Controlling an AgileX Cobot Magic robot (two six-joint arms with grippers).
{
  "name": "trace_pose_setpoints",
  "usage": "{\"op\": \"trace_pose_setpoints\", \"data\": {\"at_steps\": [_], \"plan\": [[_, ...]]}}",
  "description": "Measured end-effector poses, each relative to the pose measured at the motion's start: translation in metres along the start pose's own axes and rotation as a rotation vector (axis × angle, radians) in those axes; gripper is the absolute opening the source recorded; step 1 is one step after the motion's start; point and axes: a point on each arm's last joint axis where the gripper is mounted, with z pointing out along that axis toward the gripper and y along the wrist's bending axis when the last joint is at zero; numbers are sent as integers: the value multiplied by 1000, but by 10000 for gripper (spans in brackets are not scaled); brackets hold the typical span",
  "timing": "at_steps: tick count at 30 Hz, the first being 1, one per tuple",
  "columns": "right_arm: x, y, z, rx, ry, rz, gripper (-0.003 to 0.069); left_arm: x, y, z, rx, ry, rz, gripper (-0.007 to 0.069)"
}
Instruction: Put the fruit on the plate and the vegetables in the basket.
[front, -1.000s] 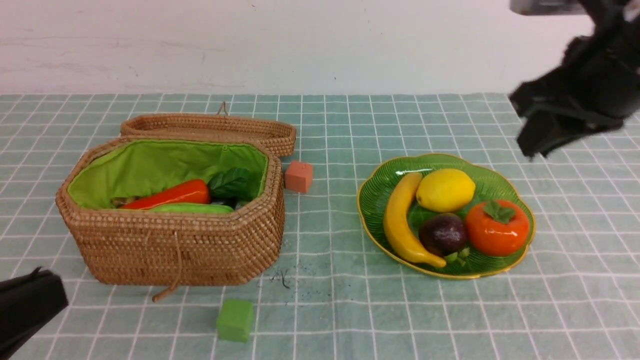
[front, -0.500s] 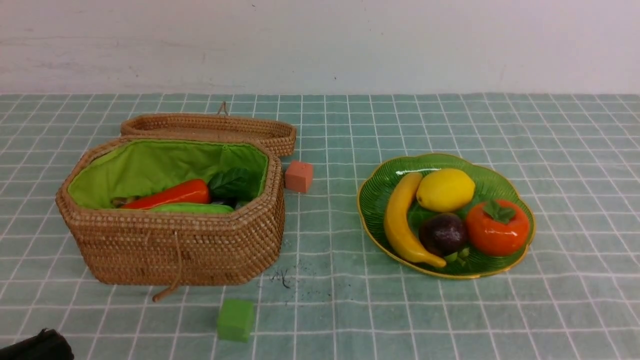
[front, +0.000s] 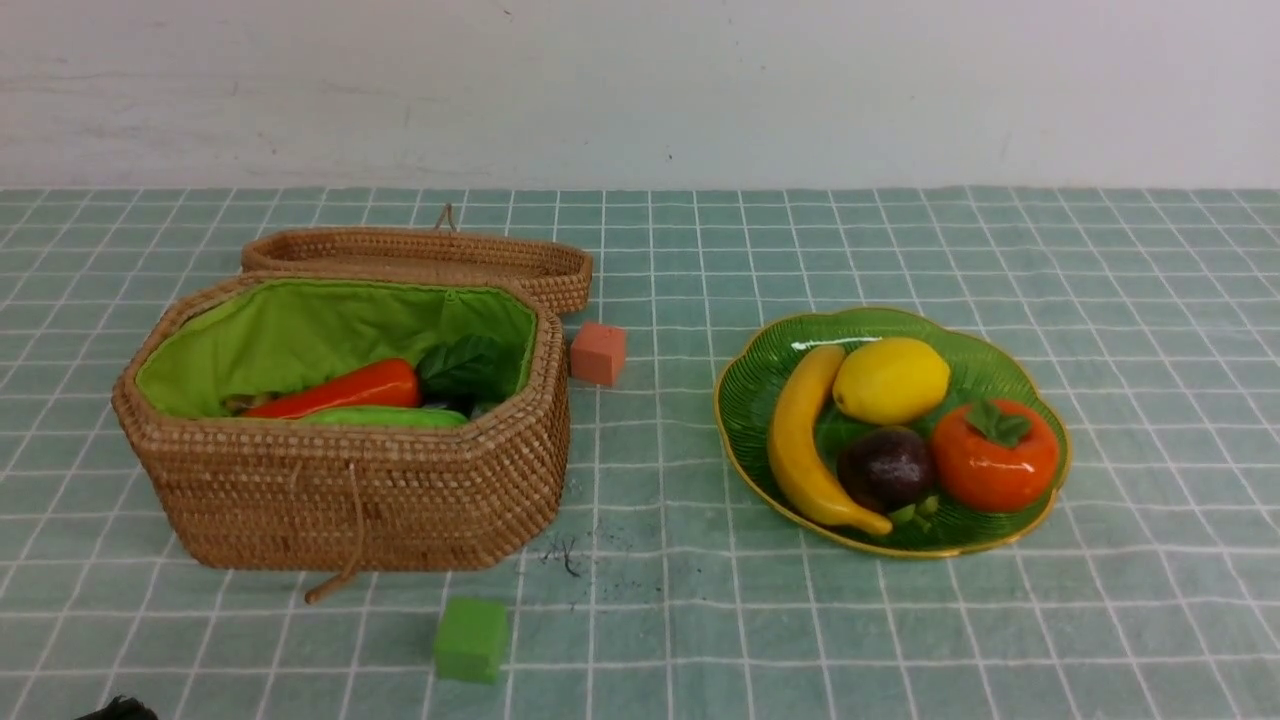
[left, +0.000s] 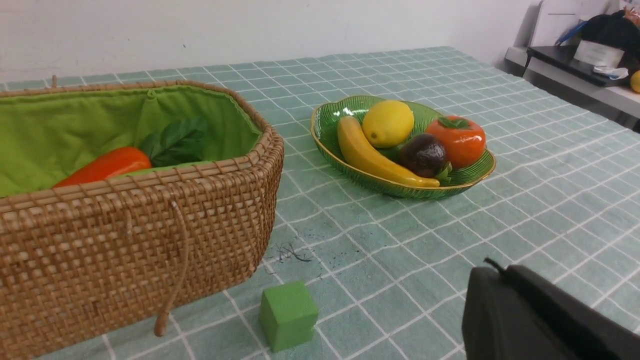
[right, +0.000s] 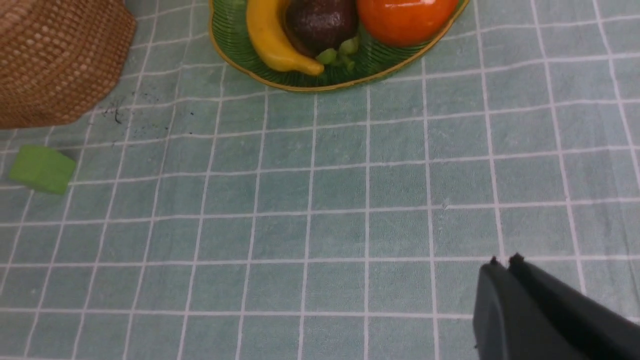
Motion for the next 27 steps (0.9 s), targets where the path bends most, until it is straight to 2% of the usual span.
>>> {"op": "trace_pose_setpoints", "data": {"at_steps": [6, 9, 12, 17, 20, 27], "plan": [[-1, -1, 1, 11, -11, -12, 0, 0, 0, 0, -1, 4, 0, -13], [6, -7, 10, 26, -94, -74, -15, 0, 0, 0, -1, 5, 0, -13], [31, -20, 24, 81, -271, -157, -18, 0, 0, 0, -1, 5, 0, -13], [86, -41, 59, 148, -395, -178, -18, 0, 0, 0, -1, 4, 1, -13], [103, -49, 75, 158, -383, -172, -18, 0, 0, 0, -1, 4, 1, -13], [103, -48, 75, 154, -397, -169, -18, 1, 0, 0, -2, 5, 3, -10]]}}
